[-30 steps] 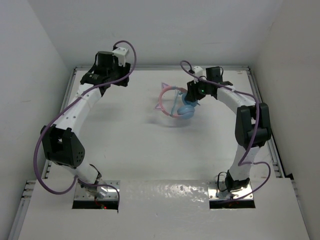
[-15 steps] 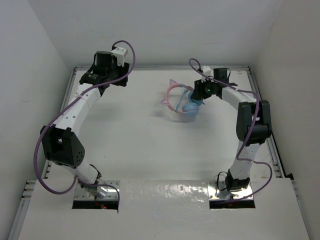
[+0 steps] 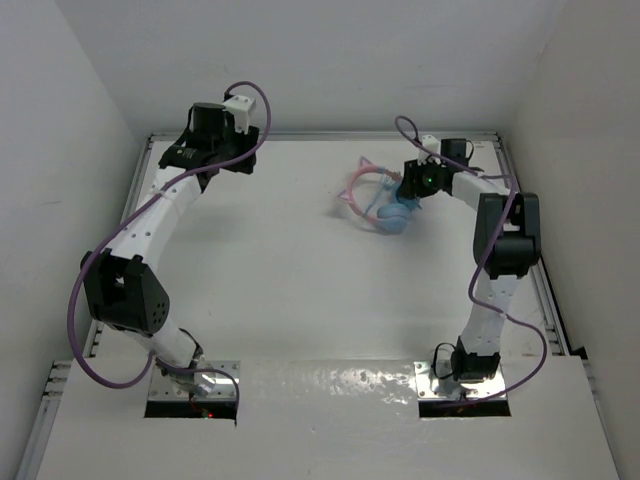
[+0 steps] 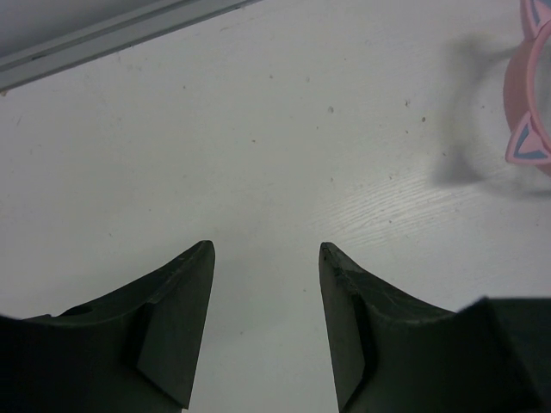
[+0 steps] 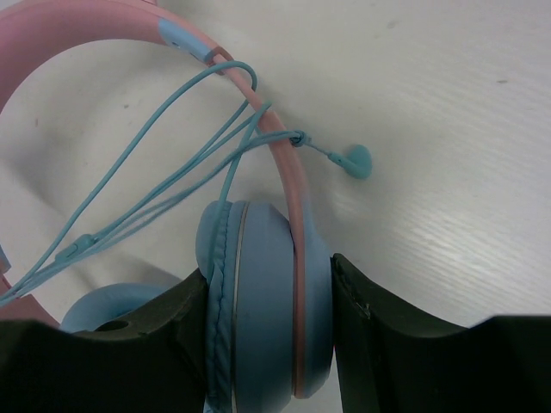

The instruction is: Wrap the headphones

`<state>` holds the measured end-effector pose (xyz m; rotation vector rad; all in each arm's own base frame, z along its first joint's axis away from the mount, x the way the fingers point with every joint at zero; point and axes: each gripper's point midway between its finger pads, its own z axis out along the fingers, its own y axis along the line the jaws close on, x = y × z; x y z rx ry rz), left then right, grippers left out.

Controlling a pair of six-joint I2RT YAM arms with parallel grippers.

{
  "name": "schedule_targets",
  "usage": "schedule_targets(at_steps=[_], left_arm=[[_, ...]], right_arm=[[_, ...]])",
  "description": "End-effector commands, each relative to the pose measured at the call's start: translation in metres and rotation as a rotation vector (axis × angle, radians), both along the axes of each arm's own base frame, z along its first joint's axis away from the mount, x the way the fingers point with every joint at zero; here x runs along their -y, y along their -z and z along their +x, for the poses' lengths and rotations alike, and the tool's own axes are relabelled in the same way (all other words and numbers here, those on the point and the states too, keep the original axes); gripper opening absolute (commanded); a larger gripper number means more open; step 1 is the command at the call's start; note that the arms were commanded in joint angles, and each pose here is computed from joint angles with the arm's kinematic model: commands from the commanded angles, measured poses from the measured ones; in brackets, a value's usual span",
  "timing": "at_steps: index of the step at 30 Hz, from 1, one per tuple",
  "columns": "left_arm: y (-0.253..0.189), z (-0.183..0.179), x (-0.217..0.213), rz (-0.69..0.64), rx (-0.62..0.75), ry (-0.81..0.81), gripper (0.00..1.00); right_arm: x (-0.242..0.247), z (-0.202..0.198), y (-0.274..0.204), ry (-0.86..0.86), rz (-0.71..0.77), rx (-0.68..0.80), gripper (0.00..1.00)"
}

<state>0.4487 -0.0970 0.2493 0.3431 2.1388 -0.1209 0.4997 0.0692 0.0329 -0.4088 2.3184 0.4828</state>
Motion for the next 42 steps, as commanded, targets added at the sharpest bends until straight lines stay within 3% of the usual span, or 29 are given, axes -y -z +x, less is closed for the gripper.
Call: schedule_targets(at_steps=[1, 25, 27, 28, 29, 30, 37, 39, 42], left_arm=[[-0.005, 0.002, -0.004, -0.001, 0.018, -0.001, 0.49], [0.0, 0.004, -0.005, 0.0, 0.007, -0.006, 0.49], [-0.001, 0.004, -0.005, -0.002, 0.009, -0.007, 0.49], [-0.001, 0.004, -0.005, -0.003, 0.009, -0.008, 0.49], [0.0, 0.004, -0.004, -0.004, 0.007, -0.006, 0.49], [-0.002, 0.004, -0.004, -0.004, 0.01, -0.006, 0.49], [-0.002, 0.003, -0.005, -0.002, 0.011, -0.005, 0.5], [-0.002, 0.004, -0.004, -0.002, 0.014, -0.003, 0.49], [-0.003, 0.004, -0.004, -0.002, 0.017, 0.0, 0.5]], right_arm=[[0.014, 0.041, -0.042, 0.037, 0.03, 0.15, 0.0], [0.068, 0.036, -0.002, 0.341, 0.024, 0.015, 0.01], [0.069, 0.034, -0.004, 0.338, 0.02, 0.014, 0.15], [0.07, 0.033, -0.004, 0.337, 0.018, 0.01, 0.28], [0.07, 0.034, -0.007, 0.335, 0.014, 0.014, 0.48], [0.07, 0.031, -0.008, 0.332, 0.008, 0.002, 0.55], [0.062, 0.026, -0.042, 0.241, 0.012, 0.031, 0.76], [0.057, 0.017, -0.043, 0.191, 0.009, 0.004, 0.92], [0.047, 0.011, -0.052, 0.124, 0.035, -0.01, 0.99]])
